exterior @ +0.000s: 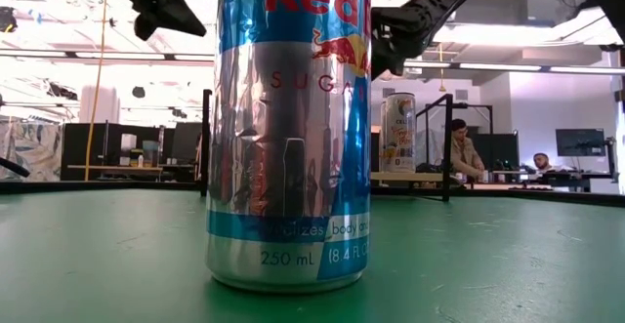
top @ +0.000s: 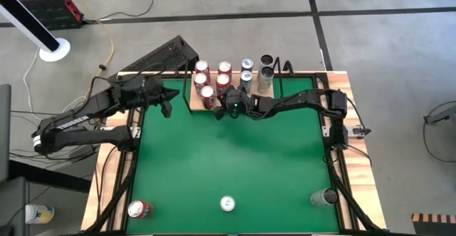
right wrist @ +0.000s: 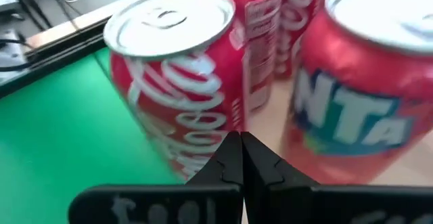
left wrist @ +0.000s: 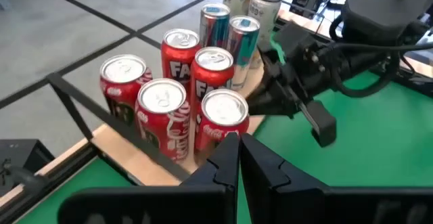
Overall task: Place canned beverage on shelf
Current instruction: Put the red soda can on the shelf
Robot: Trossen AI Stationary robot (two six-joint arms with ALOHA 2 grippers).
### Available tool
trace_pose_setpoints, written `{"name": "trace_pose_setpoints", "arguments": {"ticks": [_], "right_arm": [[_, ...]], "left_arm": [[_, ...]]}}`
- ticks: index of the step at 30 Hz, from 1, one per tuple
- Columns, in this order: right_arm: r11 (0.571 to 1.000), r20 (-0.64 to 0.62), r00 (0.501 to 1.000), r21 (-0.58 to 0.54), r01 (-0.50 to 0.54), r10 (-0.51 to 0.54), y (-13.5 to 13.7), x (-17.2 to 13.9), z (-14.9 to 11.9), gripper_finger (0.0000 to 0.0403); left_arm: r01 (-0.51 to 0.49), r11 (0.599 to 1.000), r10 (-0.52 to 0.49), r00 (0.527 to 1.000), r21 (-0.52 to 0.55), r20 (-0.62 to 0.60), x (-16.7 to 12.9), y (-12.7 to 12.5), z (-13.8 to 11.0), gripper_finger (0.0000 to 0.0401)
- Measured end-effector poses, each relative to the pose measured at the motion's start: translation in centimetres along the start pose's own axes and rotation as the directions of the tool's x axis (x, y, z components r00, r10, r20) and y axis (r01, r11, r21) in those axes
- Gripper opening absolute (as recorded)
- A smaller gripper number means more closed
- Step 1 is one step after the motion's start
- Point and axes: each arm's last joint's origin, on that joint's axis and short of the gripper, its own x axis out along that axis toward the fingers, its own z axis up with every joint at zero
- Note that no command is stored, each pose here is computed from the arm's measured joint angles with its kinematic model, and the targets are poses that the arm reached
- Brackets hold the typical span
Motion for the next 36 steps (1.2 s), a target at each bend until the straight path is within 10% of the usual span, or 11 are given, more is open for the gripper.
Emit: {"name": "trace_pose_setpoints", "arguments": {"ticks": [36], "right_arm": [[0.991, 0.055, 0.989, -0.015, -0.135, 0.136, 1.4, -0.5, 0.7, 0.0015]], "left_arm": [[-0.004, 0.999, 0.005, 1.000, -0.053, 0.009, -1.1, 0.2, -0.1, 0.0000]]}}
